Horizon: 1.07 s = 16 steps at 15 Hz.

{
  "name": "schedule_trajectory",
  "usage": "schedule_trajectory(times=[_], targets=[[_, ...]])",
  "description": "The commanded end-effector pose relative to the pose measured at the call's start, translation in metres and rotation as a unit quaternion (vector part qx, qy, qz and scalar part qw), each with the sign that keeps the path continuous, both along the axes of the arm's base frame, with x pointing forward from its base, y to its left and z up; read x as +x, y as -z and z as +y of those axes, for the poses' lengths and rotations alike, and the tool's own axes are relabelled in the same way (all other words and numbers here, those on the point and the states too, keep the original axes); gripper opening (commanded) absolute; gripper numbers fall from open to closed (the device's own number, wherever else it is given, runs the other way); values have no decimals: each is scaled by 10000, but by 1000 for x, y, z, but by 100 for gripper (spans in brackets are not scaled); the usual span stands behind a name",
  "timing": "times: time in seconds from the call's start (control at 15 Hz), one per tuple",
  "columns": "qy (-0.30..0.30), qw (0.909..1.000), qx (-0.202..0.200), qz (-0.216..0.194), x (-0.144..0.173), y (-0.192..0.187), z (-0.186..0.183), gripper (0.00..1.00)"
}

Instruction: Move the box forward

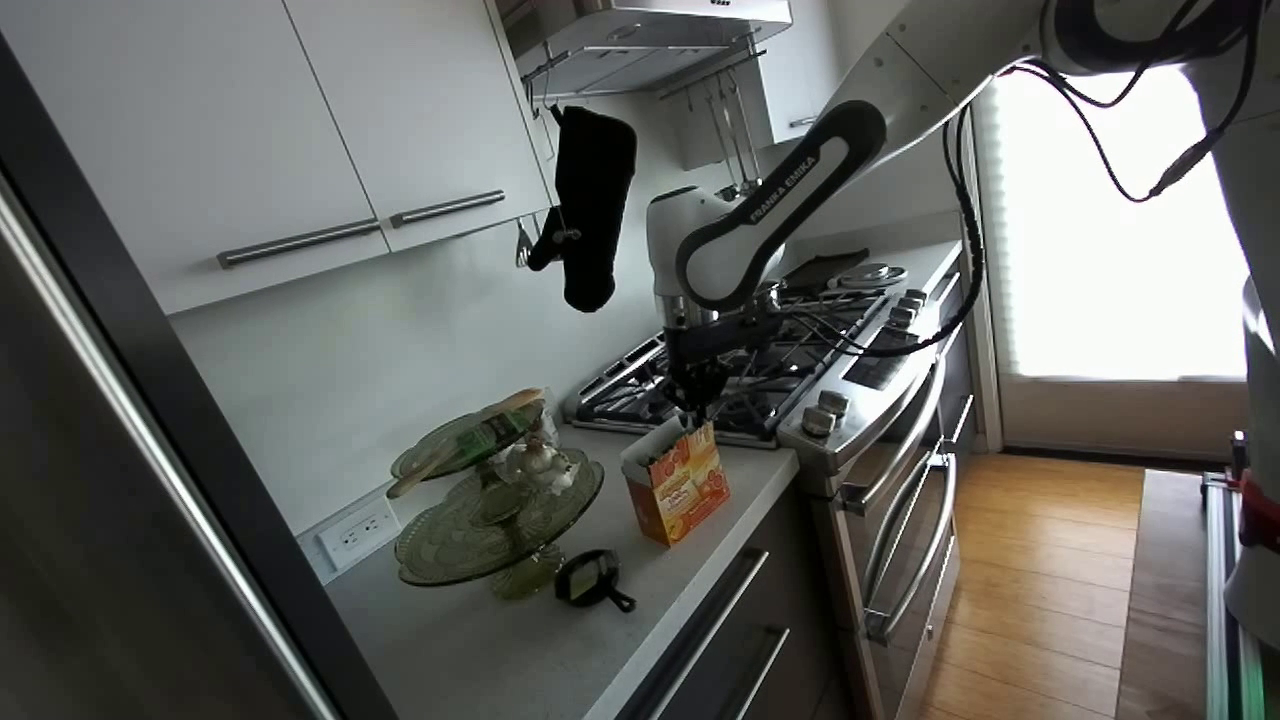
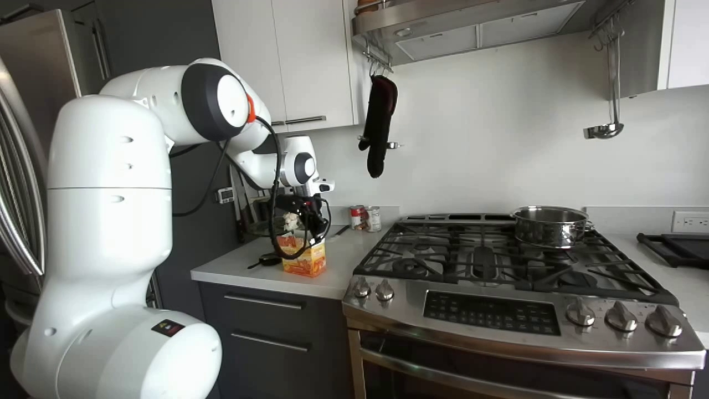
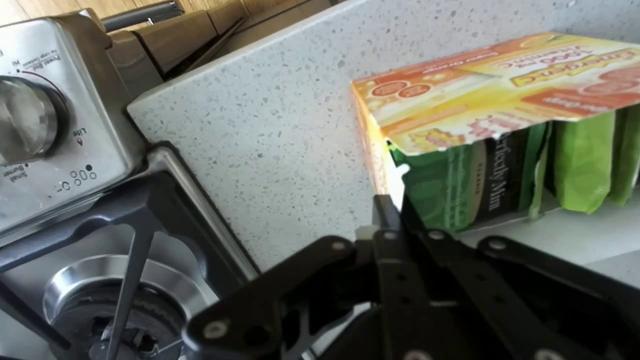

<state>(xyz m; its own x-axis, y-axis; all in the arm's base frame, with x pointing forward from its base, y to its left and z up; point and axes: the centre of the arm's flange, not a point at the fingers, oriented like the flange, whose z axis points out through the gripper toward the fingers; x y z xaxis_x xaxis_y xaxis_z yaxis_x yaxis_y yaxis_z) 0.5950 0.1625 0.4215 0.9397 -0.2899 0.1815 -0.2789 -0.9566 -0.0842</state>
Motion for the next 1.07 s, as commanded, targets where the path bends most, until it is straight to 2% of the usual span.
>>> schedule_trajectory(times=[0.0,0.2,0.4,0.67,0.93,1.0], targets=[[215,9997,74,-23,5,-7,-5,0],[731,9969,279,-68,7,-16,-15,0],[1346,9892,573,-10,12,-18,-26,0],[2425,9678,680,-58,19,-10,-45,0],[3360,9382,815,-137,23,-2,-55,0],[2970,9517,771,14,21,-6,-56,2]])
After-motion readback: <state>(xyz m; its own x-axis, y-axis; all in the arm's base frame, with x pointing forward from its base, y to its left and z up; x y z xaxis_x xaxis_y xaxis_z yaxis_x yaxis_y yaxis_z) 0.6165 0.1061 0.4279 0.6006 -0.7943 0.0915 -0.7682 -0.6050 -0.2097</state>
